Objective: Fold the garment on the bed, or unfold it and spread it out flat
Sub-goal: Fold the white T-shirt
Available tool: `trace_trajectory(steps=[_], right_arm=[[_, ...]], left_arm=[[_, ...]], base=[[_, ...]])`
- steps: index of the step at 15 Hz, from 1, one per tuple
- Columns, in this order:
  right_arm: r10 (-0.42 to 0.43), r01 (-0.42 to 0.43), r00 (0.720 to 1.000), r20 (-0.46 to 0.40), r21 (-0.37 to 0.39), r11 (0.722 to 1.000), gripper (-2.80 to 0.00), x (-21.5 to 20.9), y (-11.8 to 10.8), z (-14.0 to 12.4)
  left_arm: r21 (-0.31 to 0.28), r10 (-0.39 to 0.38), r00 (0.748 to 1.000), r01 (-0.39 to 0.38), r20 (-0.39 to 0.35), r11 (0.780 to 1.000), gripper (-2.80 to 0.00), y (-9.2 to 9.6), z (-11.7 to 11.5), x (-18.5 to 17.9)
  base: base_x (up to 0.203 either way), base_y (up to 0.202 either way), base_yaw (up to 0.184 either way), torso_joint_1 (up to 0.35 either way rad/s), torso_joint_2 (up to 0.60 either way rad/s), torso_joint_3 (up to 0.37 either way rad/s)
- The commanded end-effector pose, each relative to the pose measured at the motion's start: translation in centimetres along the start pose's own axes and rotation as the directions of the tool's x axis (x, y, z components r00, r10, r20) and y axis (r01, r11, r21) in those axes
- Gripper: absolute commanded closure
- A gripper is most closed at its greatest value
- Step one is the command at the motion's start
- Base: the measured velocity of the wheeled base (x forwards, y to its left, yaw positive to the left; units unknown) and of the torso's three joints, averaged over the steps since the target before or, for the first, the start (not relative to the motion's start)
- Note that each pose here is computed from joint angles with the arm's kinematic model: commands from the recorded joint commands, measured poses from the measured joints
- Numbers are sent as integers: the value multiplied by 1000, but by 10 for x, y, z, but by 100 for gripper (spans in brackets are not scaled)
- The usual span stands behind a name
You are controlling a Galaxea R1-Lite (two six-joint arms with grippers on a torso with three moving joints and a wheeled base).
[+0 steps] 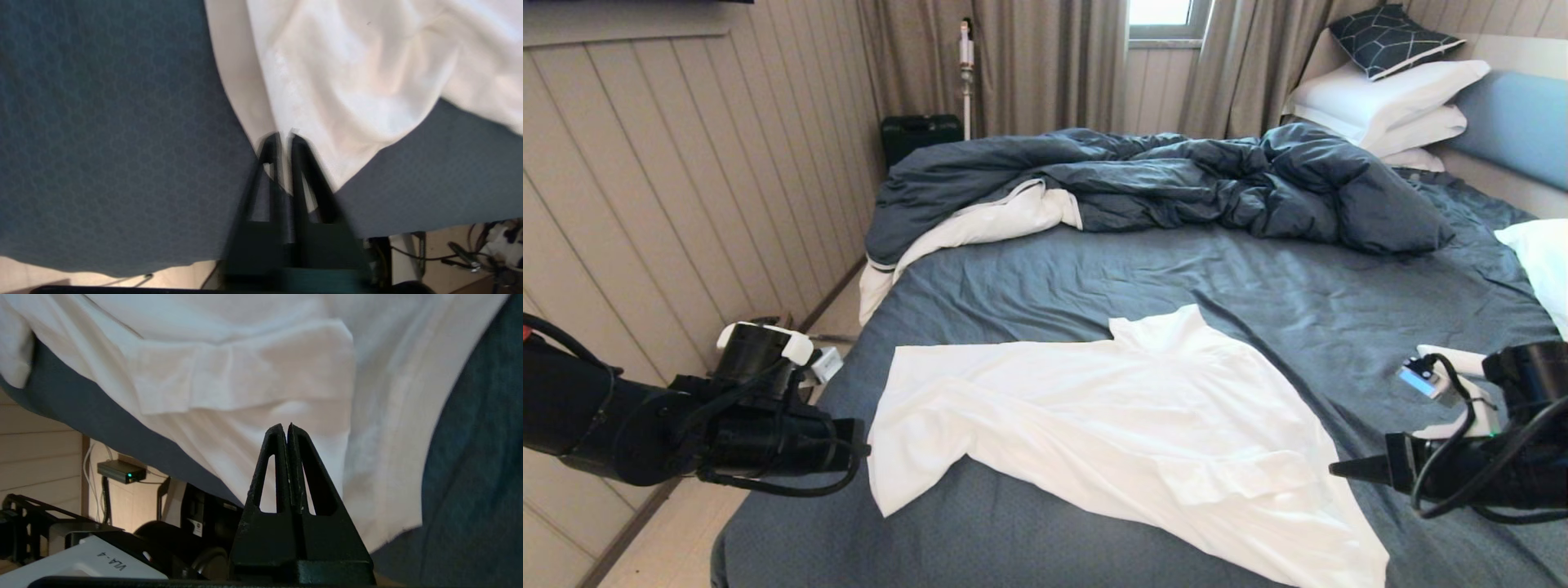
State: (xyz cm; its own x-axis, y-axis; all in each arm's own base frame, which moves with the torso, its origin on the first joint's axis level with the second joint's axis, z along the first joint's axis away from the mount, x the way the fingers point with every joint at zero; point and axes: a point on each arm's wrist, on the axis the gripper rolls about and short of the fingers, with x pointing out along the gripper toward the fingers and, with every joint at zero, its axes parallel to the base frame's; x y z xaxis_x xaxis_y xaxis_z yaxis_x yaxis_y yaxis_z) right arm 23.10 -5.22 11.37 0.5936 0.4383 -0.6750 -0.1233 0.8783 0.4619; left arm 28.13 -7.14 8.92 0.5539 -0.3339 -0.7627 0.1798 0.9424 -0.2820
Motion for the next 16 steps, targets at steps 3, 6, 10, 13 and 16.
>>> trace_trajectory(steps=[3, 6, 10, 13, 16], right_arm=[[-48, 49, 999, -17, 1, 999, -280, -7, -8, -18], [-116, 116, 993, -30, -13, 993, -280, -13, -28, -29], [-173, 170, 982, -76, -44, 984, -280, -14, -38, -38], [-141, 136, 981, -131, -47, 990, -280, 3, -41, -37], [-125, 118, 980, -156, -52, 992, -280, 20, -49, -33]], left_arm=[[0, 0, 1000, 0, -8, 1000, -280, 1, -3, 0], [-5, 3, 1000, -3, -27, 1000, -280, 2, -6, 4], [-3, 2, 1000, -2, -31, 1000, -280, 1, -6, 5], [-5, 2, 999, -2, -33, 1000, -280, 2, -6, 6], [-5, 1, 999, -1, -33, 1000, -280, 2, -6, 6]], base=[[0, 0, 0, 0, 0, 0], [0, 0, 0, 0, 0, 0], [0, 0, 0, 0, 0, 0], [0, 0, 0, 0, 0, 0], [0, 0, 0, 0, 0, 0]])
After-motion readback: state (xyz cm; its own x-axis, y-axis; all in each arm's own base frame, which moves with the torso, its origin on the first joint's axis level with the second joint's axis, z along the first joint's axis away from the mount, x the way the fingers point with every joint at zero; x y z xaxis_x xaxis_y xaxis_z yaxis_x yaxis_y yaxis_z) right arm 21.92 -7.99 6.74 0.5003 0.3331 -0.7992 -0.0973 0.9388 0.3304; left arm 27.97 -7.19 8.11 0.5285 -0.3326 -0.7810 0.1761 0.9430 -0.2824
